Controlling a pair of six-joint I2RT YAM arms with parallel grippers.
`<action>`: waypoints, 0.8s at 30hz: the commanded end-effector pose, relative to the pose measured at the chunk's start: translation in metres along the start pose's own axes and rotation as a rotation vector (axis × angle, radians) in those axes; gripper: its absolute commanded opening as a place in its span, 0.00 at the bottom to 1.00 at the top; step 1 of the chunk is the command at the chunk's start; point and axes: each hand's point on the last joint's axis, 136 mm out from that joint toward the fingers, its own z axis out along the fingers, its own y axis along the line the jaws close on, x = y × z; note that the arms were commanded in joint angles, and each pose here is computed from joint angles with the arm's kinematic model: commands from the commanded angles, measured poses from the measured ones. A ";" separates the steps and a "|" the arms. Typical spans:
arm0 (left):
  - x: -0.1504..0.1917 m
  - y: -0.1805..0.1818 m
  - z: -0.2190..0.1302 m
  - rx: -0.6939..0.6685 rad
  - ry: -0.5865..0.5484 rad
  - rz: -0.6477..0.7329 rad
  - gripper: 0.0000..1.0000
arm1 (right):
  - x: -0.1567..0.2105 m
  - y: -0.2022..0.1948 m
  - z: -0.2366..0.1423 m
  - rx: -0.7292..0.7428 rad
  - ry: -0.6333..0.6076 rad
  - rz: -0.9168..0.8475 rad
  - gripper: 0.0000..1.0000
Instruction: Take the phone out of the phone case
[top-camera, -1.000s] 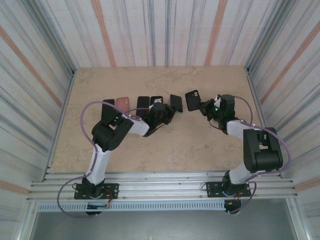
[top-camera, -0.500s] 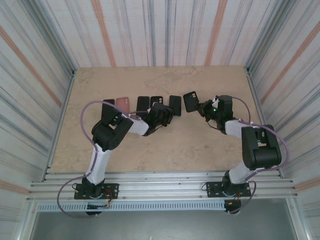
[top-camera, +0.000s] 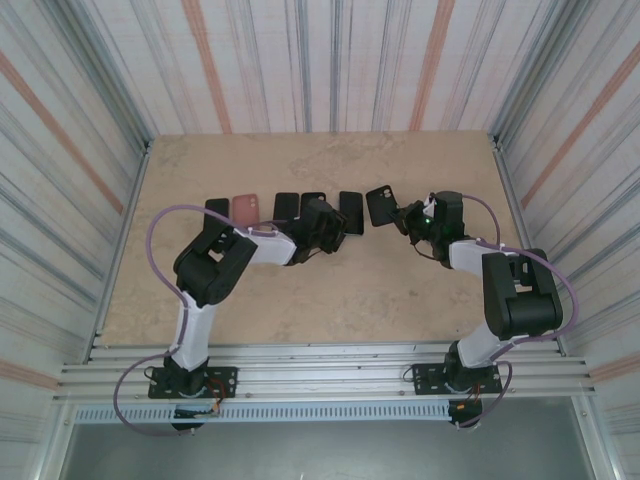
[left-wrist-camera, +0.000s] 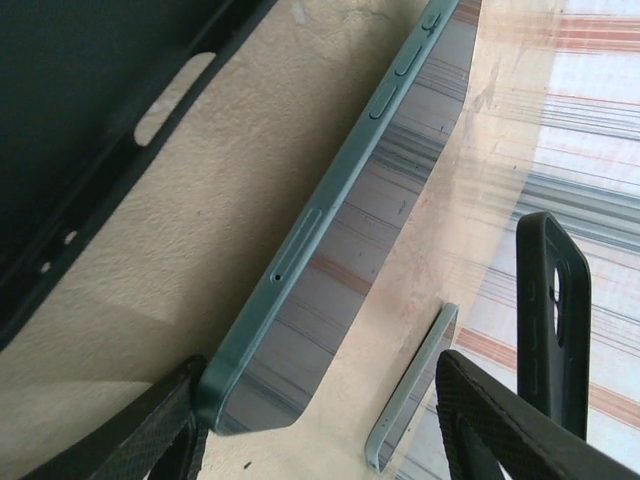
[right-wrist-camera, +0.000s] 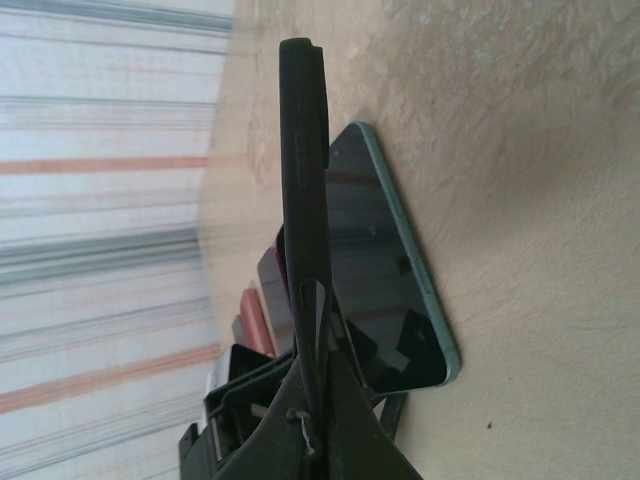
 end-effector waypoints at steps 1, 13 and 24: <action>0.001 -0.011 -0.015 -0.013 0.012 0.026 0.63 | -0.002 -0.011 0.006 0.049 -0.022 -0.061 0.00; -0.005 -0.008 -0.016 -0.001 0.016 0.037 0.63 | -0.011 -0.024 0.030 0.084 -0.040 -0.132 0.02; -0.007 -0.020 -0.018 0.039 0.027 0.042 0.64 | -0.004 -0.037 0.039 0.118 -0.005 -0.155 0.18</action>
